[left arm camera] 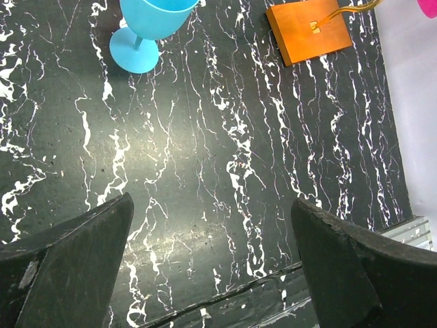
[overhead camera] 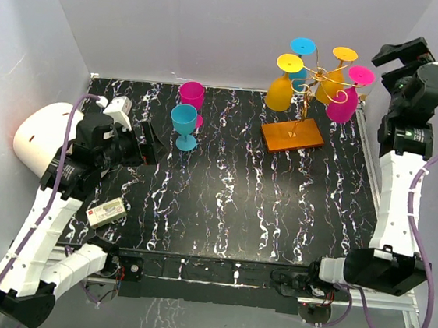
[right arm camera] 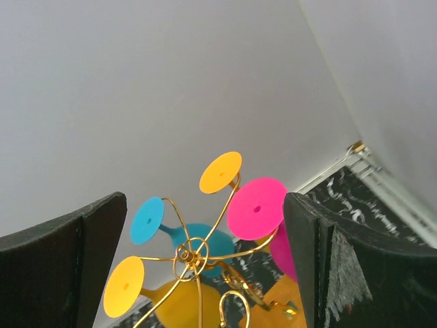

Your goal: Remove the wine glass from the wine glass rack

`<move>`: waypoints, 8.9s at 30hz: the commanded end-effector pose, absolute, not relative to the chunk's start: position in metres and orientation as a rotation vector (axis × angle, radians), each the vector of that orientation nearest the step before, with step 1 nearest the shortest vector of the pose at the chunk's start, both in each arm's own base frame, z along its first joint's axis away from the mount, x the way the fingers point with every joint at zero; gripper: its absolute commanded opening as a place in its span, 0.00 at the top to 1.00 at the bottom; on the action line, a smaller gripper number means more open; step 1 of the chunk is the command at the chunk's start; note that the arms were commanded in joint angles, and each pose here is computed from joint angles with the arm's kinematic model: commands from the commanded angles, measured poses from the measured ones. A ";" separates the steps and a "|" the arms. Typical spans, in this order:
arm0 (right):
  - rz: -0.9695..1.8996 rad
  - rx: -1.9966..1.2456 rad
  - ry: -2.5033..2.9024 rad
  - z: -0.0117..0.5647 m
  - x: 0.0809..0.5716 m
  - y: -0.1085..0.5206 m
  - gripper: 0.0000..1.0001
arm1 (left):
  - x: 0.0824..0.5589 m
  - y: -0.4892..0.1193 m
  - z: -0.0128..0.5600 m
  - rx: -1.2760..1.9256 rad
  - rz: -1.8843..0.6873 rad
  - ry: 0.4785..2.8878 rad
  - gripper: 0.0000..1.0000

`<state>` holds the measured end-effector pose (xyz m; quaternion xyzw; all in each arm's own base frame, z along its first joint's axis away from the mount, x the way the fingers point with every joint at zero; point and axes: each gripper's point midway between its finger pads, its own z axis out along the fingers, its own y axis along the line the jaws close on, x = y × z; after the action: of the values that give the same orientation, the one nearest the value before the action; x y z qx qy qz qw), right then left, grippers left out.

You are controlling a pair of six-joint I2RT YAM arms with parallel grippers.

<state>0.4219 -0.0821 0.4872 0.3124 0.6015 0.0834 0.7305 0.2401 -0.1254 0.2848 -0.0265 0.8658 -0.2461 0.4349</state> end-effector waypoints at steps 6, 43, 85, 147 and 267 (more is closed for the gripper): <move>0.644 0.862 1.297 0.448 0.438 -0.088 0.11 | 0.233 -0.113 0.287 -0.046 -0.540 2.158 0.01; 0.673 0.939 1.310 0.395 0.492 -0.113 0.58 | 0.248 -0.120 0.287 -0.010 -0.534 2.182 0.01; 0.844 0.971 1.226 0.416 0.491 -0.107 1.00 | 0.244 -0.121 0.296 -0.031 -0.563 2.174 0.01; 0.892 0.955 1.243 0.422 0.529 -0.087 1.00 | 0.300 -0.140 0.295 -0.081 -0.596 2.108 0.02; -0.365 -1.772 0.305 0.192 0.182 0.355 0.80 | 0.218 -0.171 0.250 -0.014 -0.904 2.488 1.00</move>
<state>0.1739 0.3455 0.1500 -0.8194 0.1220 -0.1361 0.5433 0.2190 -0.1733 0.2419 -0.0071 0.9097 -0.3388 0.2400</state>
